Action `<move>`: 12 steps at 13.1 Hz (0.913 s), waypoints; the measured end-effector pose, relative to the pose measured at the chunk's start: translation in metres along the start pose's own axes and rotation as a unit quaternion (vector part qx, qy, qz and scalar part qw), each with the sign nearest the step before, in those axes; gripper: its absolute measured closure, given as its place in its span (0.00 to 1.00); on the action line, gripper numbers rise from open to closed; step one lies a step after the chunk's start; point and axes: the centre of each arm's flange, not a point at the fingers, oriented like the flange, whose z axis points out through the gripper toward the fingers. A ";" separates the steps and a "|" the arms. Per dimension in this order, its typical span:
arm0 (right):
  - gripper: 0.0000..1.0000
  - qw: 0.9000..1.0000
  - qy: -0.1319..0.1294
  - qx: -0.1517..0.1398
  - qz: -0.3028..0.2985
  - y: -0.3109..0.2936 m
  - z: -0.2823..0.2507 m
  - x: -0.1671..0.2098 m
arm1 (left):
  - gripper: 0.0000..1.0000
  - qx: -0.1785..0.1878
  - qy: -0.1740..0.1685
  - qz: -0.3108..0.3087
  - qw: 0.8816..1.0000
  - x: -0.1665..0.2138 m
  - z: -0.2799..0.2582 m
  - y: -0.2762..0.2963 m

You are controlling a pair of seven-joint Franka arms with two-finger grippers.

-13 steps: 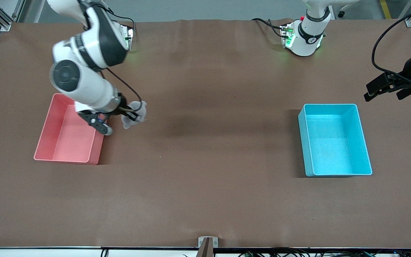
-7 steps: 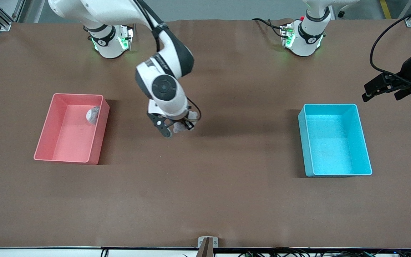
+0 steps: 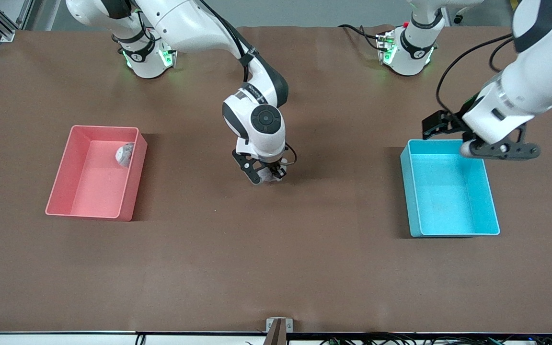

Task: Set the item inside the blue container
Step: 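Carry the plush to mid-table with the right gripper while the left gripper approaches, then grasp the plush with the left gripper while the right gripper releases it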

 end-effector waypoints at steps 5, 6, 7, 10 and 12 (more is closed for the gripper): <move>0.79 1.000 0.008 -0.005 -0.009 0.002 0.034 -0.014 | 0.00 -0.006 -0.013 -0.021 1.000 0.033 0.066 0.041; 0.73 1.000 0.009 -0.003 -0.009 0.001 0.039 -0.016 | 0.00 -0.007 -0.011 -0.027 1.000 0.036 0.074 0.051; 0.63 1.000 0.010 -0.001 -0.009 0.001 0.040 -0.016 | 0.00 -0.009 -0.008 -0.036 0.999 0.040 0.083 0.060; 0.29 1.000 0.024 0.001 -0.019 0.000 0.039 -0.014 | 0.00 -0.013 -0.007 -0.052 0.999 0.050 0.114 0.082; 0.05 0.998 0.039 0.005 -0.040 -0.002 0.037 -0.009 | 0.00 -0.016 -0.004 -0.063 0.998 0.054 0.128 0.093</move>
